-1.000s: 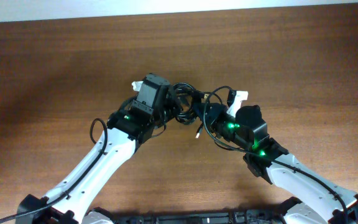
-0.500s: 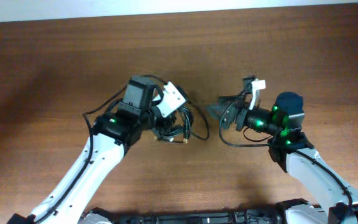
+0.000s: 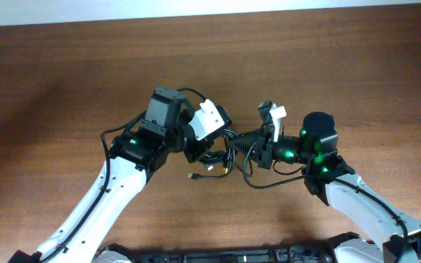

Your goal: Untangle cables

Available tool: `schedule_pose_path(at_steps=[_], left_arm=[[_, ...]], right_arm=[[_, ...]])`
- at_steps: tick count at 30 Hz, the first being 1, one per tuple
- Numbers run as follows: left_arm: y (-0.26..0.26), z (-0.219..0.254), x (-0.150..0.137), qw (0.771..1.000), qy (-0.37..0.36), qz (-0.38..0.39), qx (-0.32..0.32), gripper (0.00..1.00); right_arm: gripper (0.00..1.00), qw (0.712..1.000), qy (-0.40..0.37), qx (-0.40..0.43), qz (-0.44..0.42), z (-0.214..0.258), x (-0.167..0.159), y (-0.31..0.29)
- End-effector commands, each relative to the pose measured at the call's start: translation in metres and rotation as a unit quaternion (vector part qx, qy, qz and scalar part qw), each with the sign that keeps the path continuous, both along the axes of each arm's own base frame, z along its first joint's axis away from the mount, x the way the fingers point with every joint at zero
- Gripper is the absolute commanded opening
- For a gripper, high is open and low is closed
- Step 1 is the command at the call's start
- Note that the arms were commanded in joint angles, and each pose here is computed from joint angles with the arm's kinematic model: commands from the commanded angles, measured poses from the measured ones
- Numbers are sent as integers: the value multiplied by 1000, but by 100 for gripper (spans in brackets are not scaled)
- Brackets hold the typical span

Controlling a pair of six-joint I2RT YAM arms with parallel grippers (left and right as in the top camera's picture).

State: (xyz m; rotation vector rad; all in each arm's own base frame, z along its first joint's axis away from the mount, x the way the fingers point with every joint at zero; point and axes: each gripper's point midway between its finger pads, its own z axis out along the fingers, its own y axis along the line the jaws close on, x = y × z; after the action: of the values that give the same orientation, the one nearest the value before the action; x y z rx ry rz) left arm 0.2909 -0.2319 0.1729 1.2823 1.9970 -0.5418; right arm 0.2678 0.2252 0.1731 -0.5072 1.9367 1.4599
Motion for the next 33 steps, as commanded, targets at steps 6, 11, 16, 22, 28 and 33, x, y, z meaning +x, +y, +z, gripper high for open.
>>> schedule_pose_path(at_steps=[6, 11, 16, 22, 28, 33], left_arm=[[76, 13, 48, 966, 1, 259, 24, 99], [78, 19, 45, 852, 283, 387, -212, 99], [27, -18, 21, 851, 393, 290, -190, 99], [16, -46, 17, 855, 397, 300, -144, 61], [16, -55, 21, 866, 363, 323, -116, 53], [23, -64, 30, 878, 305, 360, -76, 0]], right_arm=[[4, 989, 84, 6, -124, -9, 35, -16], [4, 988, 83, 6, -127, -9, 36, -16], [4, 988, 83, 6, -127, -9, 36, -16], [4, 984, 106, 14, -140, -10, 39, -18], [4, 977, 149, 32, -149, -10, 39, -18], [15, 979, 144, 46, -134, -2, 37, -15]])
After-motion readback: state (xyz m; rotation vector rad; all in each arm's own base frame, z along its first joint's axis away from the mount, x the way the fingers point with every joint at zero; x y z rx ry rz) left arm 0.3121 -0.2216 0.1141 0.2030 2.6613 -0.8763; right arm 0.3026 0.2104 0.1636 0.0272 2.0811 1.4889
